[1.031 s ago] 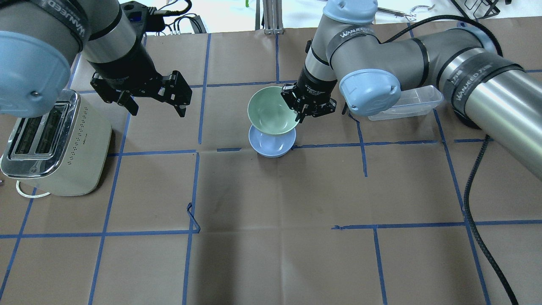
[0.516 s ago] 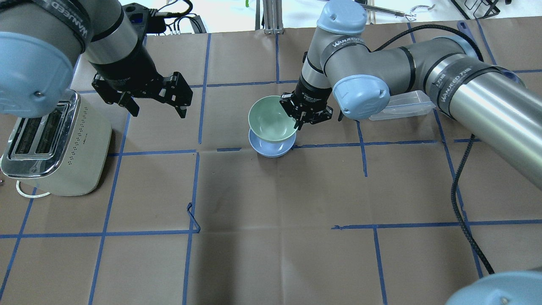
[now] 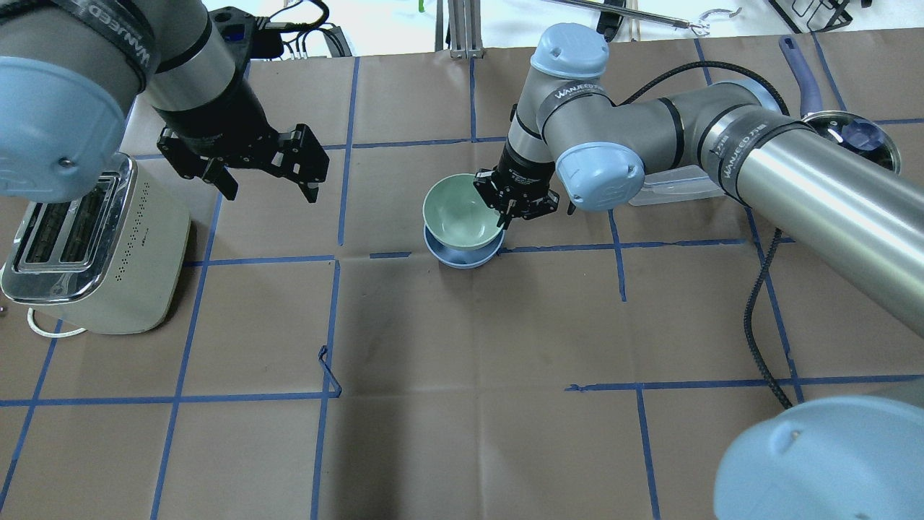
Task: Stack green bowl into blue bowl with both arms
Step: 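Open the right gripper to release the green bowl and raise it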
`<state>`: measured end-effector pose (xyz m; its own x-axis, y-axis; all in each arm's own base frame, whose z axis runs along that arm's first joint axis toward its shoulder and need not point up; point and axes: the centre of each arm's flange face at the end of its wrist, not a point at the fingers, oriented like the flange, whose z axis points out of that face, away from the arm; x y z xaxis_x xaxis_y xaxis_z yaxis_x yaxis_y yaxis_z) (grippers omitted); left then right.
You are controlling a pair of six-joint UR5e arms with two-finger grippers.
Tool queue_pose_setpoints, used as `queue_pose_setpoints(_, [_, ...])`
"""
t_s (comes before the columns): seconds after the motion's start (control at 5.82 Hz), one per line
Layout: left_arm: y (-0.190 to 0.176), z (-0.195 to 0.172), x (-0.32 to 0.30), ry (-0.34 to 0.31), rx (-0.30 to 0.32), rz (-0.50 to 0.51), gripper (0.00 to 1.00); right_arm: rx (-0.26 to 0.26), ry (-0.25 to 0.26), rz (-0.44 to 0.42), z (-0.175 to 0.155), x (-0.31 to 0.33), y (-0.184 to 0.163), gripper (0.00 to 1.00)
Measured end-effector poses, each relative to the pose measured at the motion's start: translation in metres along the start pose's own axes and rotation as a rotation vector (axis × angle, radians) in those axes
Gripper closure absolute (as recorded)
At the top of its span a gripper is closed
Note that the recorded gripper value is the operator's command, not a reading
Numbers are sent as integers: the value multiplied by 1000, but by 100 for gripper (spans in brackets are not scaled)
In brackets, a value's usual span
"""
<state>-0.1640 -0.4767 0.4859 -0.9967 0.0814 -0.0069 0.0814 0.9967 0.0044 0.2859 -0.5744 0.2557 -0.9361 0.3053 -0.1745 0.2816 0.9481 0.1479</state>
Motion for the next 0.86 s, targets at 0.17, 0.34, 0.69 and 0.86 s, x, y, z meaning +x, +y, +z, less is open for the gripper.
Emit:
queue_pose_setpoints(0.17, [0,0,0,-1,-1,0,2,1,-1,-4,-1,0,0,0])
queue_pose_setpoints(0.34, [0,0,0,-2,-1,0,2,12,-6,-8,-8,-1,-1,0])
queue_pose_setpoints(0.69, [0,0,0,-3,0,0,2,64,-29,-9,-58,1,3,0])
queue_pose_setpoints(0.86, [0,-1,0,-2,1,-1,2,77,-25,-13,-93,10,16,0])
